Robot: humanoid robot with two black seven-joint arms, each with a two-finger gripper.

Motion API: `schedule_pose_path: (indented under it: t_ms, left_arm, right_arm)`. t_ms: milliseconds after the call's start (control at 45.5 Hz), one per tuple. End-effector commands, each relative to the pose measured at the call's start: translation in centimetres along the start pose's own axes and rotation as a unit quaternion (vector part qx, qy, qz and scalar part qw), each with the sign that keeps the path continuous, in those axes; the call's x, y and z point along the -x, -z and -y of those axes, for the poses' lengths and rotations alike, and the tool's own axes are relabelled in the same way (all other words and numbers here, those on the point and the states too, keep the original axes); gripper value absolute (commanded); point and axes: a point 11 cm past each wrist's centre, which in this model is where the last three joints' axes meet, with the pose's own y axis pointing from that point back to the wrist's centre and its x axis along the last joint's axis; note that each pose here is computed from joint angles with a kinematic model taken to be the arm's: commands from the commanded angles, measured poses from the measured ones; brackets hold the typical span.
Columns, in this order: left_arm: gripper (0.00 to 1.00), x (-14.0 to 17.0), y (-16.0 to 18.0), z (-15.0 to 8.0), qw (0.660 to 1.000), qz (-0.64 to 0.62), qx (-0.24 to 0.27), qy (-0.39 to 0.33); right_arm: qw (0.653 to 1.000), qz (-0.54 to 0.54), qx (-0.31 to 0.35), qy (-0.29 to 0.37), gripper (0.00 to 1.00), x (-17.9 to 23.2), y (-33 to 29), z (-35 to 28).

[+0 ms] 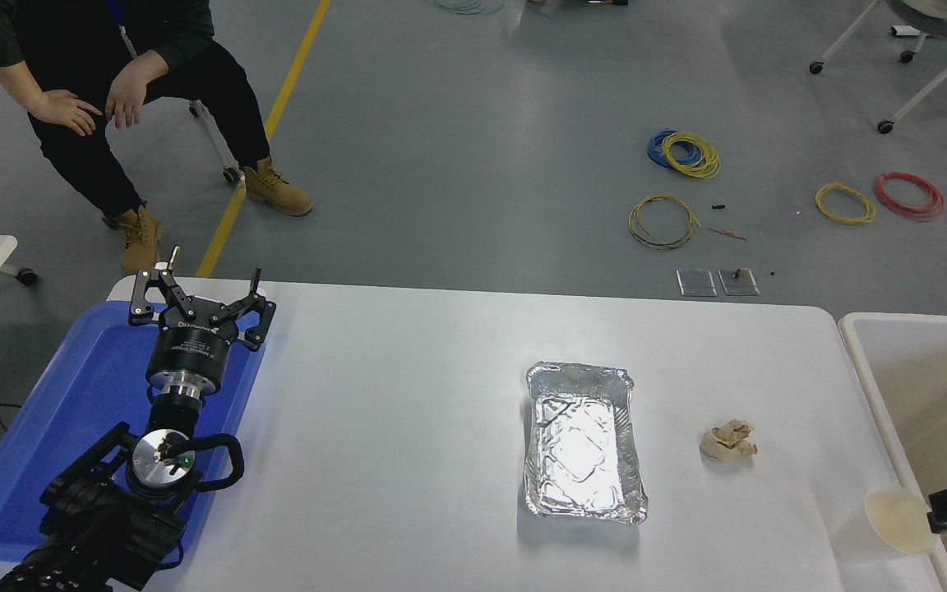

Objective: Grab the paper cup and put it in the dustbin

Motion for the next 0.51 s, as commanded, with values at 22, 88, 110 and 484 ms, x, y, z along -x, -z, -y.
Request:
schedule_pose_path:
  t_ms: [22, 88, 110, 484]
  left_arm:
    - [1.0, 0.0, 0.0, 0.0, 1.0, 0.0, 0.0, 0.0]
    - [1.0, 0.0, 0.0, 0.0, 1.0, 0.0, 0.0, 0.0]
    - [1.0, 0.0, 0.0, 0.0, 1.0, 0.0, 0.0, 0.0]
    - [1.0, 0.0, 0.0, 0.0, 1.0, 0.0, 0.0, 0.0]
  right_arm:
    - [1.0, -0.007, 0.003, -0.02, 1.0, 0.0, 0.0, 1.5]
    - [1.0, -0.012, 0.011, -0.025, 0.99, 0.2, -0.3, 2.1]
    - [0.999, -0.014, 0.012, -0.028, 0.98, 0.1, -0.3, 2.3]
    - [0.999, -0.018, 0.005, -0.034, 0.91, 0.9, 0.2, 4.0]
